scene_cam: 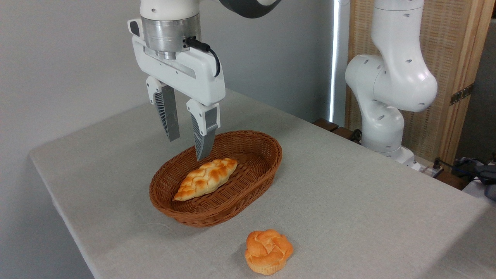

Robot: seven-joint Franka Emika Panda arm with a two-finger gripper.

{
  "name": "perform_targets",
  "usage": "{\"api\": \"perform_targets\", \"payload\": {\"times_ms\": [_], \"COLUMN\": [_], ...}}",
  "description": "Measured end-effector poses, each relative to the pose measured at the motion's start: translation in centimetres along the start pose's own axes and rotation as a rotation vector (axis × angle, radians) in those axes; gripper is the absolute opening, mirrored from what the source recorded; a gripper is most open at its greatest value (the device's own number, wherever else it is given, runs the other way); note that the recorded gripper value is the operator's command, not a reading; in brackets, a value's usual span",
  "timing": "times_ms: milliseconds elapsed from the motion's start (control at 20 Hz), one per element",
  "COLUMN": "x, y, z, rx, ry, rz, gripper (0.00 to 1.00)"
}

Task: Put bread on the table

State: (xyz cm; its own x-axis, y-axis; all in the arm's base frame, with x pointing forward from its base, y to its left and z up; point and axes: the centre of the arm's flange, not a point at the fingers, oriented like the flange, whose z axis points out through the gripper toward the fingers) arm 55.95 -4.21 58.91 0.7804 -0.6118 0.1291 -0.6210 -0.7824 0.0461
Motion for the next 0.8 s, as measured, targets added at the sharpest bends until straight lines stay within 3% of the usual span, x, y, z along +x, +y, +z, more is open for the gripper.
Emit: {"api": "perform_targets", "payload": {"times_ms": [550, 800], "x": [-0.02, -0.3], "y": [-0.05, -0.33], "z": [-0.04, 0.01], "rx": [0.002, 0.044], "ry": [0.001, -0.038], "rz": [0.0, 0.013], "gripper": [1.0, 1.0]}}
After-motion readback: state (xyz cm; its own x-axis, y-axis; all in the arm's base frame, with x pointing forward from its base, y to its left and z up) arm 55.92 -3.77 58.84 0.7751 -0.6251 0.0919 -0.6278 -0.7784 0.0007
